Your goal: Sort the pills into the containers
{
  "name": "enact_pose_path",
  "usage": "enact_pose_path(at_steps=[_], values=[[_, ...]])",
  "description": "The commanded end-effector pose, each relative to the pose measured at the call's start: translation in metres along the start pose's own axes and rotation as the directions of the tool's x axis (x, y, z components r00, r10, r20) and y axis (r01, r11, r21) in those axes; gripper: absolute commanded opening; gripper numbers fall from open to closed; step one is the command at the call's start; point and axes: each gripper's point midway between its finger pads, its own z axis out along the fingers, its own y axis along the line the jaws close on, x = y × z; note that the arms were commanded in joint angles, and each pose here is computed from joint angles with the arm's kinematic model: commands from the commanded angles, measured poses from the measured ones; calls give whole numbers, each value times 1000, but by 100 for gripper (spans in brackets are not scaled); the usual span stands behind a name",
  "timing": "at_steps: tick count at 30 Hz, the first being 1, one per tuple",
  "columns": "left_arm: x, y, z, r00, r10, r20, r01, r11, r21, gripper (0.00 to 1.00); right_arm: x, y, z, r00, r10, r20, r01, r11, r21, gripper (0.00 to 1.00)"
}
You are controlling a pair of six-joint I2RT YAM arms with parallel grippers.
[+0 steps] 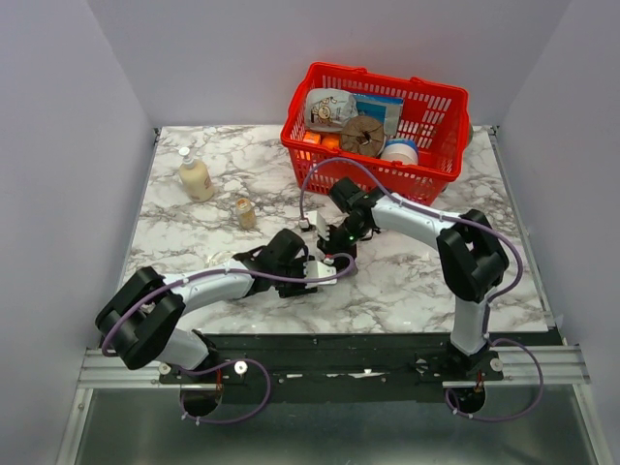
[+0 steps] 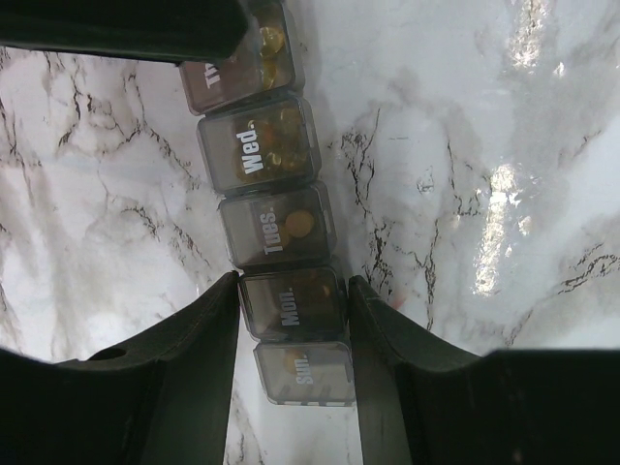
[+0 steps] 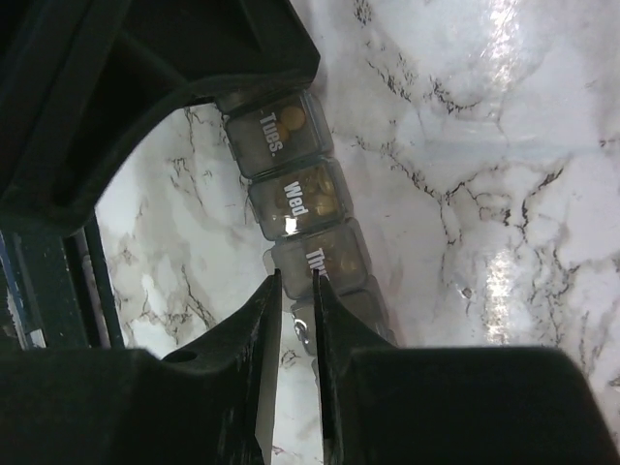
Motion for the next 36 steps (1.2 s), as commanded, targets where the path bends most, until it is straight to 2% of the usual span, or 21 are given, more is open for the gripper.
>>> enact_pose_path(at_steps=[1, 5, 8, 11, 16, 22, 29, 36], values=[[-6, -5, 1, 999, -35, 20, 34, 998, 47, 30, 15, -3, 13, 993, 100, -59, -100, 995, 3, 26], [-7, -5, 1, 999, -40, 20, 39, 998, 51, 30, 27, -15, 30, 976, 184, -113, -178, 982, 61, 22], [-7, -5, 1, 999, -45, 21, 44, 998, 50, 30, 28, -21, 30, 973, 197, -117, -187, 978, 87, 21], [-6, -6, 2, 999, -46, 16, 45, 998, 54, 30, 13, -8, 22, 985, 159, -63, -158, 987, 25, 21], [-5, -7, 2, 999, -47, 12, 47, 997, 56, 30, -19, 3, -8, 995, 94, 34, -95, 995, 22, 21], [-4, -7, 2, 999, -52, 6, 51, 997, 56, 31, -22, 13, -11, 994, 94, 53, -93, 995, -31, 21], [-3, -6, 2, 999, -54, 1, 54, 997, 54, 31, 6, 8, 17, 981, 190, -43, -193, 978, -73, 20], [-3, -6, 3, 998, -55, -3, 55, 997, 56, 31, 32, -11, 34, 957, 254, -139, -256, 967, 0, 21]])
